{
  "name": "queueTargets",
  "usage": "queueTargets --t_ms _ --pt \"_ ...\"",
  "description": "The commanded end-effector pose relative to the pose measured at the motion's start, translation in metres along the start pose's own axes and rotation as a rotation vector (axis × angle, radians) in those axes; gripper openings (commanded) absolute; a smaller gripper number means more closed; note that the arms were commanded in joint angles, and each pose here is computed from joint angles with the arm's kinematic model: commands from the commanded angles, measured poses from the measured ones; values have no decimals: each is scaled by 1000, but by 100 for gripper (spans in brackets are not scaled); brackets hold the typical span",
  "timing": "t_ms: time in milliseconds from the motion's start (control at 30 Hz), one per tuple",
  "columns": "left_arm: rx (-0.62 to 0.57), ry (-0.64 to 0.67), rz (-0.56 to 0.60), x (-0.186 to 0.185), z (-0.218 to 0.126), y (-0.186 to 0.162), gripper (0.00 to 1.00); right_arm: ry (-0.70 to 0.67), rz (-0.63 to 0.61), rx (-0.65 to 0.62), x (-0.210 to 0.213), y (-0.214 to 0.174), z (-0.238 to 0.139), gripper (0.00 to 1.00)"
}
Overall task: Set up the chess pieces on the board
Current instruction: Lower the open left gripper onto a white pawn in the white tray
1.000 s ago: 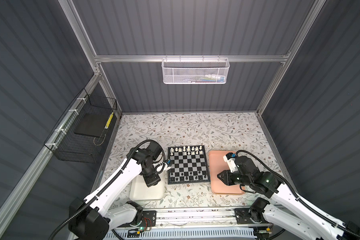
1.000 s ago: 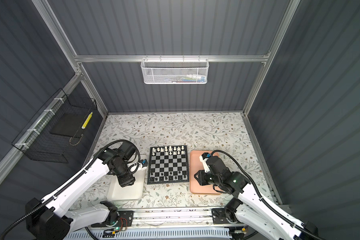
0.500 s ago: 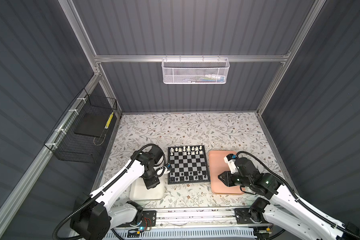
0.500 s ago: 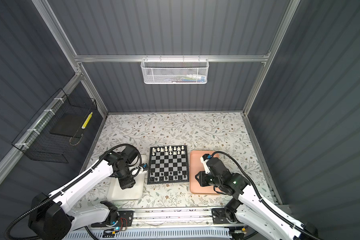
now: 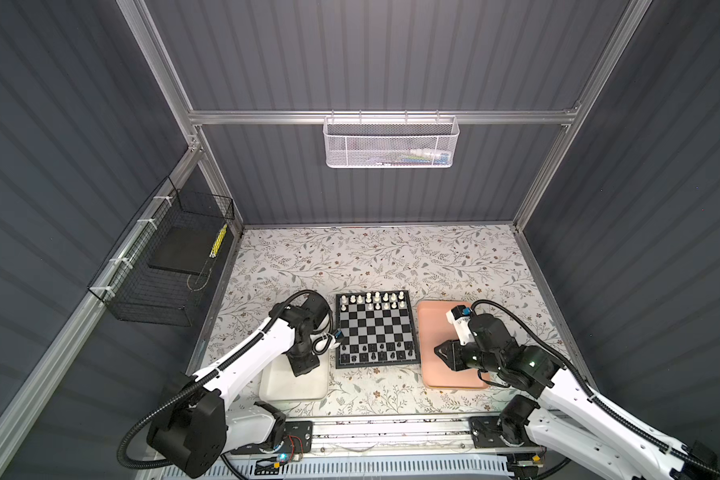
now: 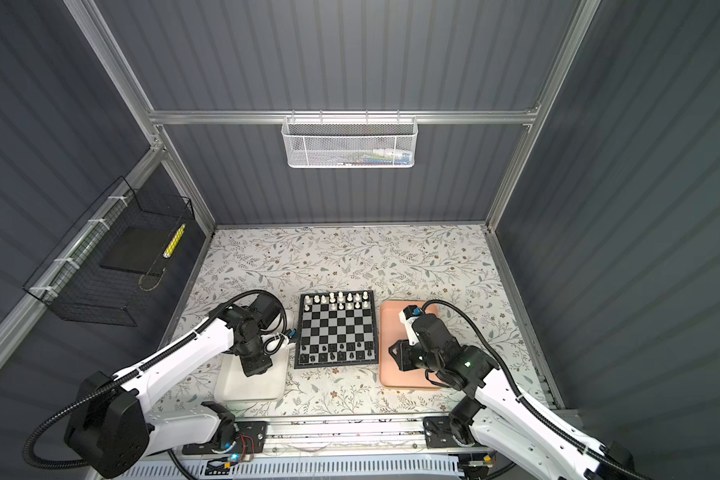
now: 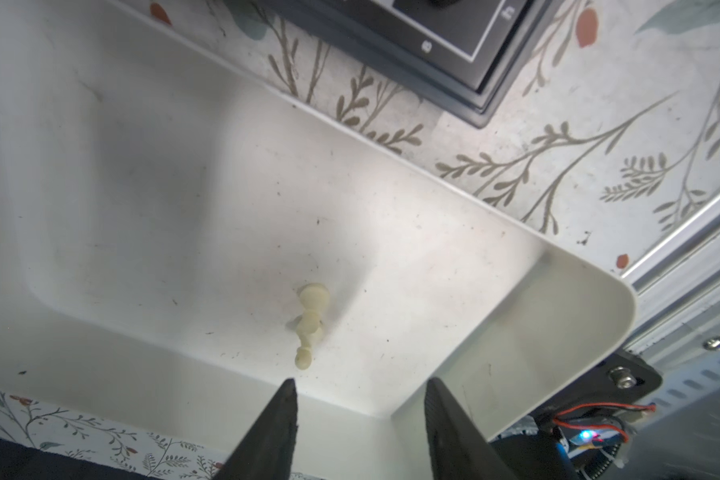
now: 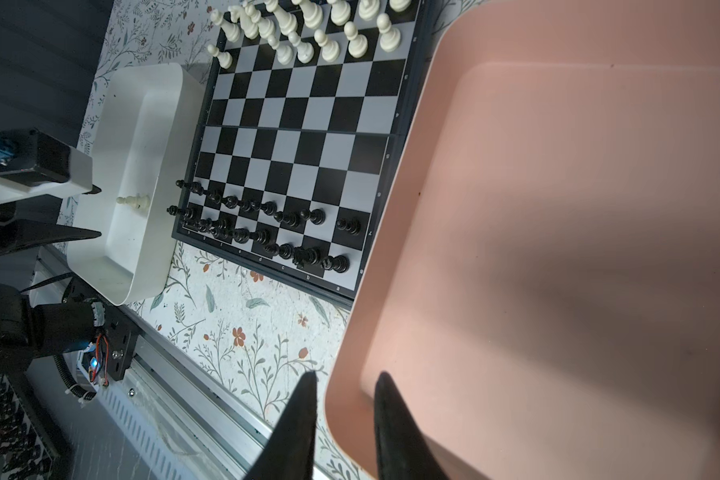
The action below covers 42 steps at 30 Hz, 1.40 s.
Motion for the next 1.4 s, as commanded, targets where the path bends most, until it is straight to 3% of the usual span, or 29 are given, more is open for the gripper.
queueTargets --t_ms 0,667,1367 --pt "6 11 6 3 2 -6 50 -10 -9 -15 -4 -1 1 28" --pt "-36 -78 -45 9 24 -11 44 -24 0 -8 -7 -4 -1 29" --pt "-51 -61 -54 14 35 -7 39 -38 6 8 -11 -7 3 29"
Point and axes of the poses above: each gripper's point midway between its finger pads, its own z axis out along the fingers, its own x axis along the line the jaws close on, y = z × x, the point moved 4 cm from there along -z, back along the fingers, and after that the axes turned 13 degrees about z, right-handed, at the moved point
